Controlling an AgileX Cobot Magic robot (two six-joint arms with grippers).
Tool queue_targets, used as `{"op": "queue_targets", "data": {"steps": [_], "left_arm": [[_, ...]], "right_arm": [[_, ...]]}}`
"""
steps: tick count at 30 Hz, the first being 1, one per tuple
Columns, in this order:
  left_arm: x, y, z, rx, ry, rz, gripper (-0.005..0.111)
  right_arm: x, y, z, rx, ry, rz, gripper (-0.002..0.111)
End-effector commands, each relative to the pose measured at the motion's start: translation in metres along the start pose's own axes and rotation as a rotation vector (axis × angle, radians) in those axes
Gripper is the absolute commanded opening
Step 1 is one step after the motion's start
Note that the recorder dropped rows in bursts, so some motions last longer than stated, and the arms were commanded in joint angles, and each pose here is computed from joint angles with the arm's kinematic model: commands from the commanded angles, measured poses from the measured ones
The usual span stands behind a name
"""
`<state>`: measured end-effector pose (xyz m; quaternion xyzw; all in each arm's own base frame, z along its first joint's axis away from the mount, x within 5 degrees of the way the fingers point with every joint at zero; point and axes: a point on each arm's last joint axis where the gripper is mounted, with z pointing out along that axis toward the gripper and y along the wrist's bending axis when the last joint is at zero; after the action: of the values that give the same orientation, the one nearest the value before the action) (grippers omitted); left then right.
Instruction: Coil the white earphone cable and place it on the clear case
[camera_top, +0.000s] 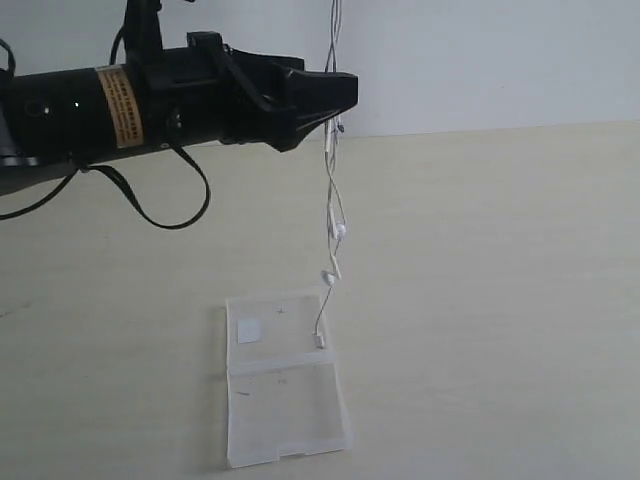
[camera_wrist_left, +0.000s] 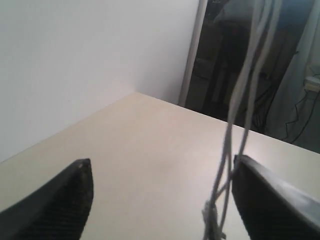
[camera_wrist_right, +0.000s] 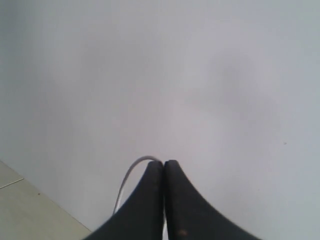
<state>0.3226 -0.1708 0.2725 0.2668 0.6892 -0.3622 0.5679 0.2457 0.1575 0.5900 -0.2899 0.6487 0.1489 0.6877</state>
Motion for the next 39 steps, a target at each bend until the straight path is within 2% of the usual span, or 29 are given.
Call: {"op": "queue_targets", "data": {"steps": [1, 4, 6, 8, 13, 17, 25, 27, 33, 35, 37, 39], "left_arm": [[0.009, -0.009, 0.012, 0.037, 0.022, -0.013, 0.074], [0.013, -0.013, 0.016, 0.044, 0.034, -0.020, 0.074], [0.014, -0.012, 0.016, 0.038, 0.040, -0.021, 0.068], [0.014, -0.011, 0.016, 0.032, 0.040, -0.025, 0.052], [0.009, -0.012, 0.016, 0.042, -0.015, -0.050, 0.000], [0.005, -0.017, 0.016, 0.100, -0.059, 0.001, 0.000], [0.005, -0.018, 0.015, 0.106, -0.060, 0.008, 0.003], [0.006, -0.018, 0.015, 0.109, -0.057, 0.012, 0.010], [0.009, -0.021, 0.016, 0.134, -0.027, 0.051, 0.045], [0.008, -0.021, 0.015, 0.140, -0.033, 0.050, 0.053], [0.008, -0.022, 0.015, 0.142, -0.036, 0.048, 0.053], [0.007, -0.021, 0.015, 0.136, -0.043, 0.039, 0.046]], "right_arm": [[-0.003, -0.002, -0.002, 0.013, -0.026, -0.002, 0.000], [-0.003, -0.002, -0.001, 0.014, -0.025, -0.003, 0.000], [-0.003, -0.002, -0.001, 0.019, -0.027, -0.007, 0.000], [-0.003, -0.002, -0.001, 0.021, -0.026, -0.010, 0.000], [-0.003, -0.002, -0.001, 0.017, -0.025, -0.006, 0.000], [-0.003, -0.002, -0.001, 0.011, -0.022, 0.001, 0.000], [-0.002, -0.001, -0.001, 0.009, -0.016, 0.001, 0.000], [-0.002, -0.001, -0.001, 0.009, -0.016, 0.001, 0.000], [-0.002, -0.001, -0.001, 0.009, -0.016, 0.001, 0.000], [-0.002, -0.001, -0.001, 0.009, -0.016, 0.001, 0.000], [-0.002, -0.001, -0.001, 0.009, -0.016, 0.001, 0.000], [-0.002, -0.001, -0.001, 0.009, -0.016, 0.001, 0.000]]}}
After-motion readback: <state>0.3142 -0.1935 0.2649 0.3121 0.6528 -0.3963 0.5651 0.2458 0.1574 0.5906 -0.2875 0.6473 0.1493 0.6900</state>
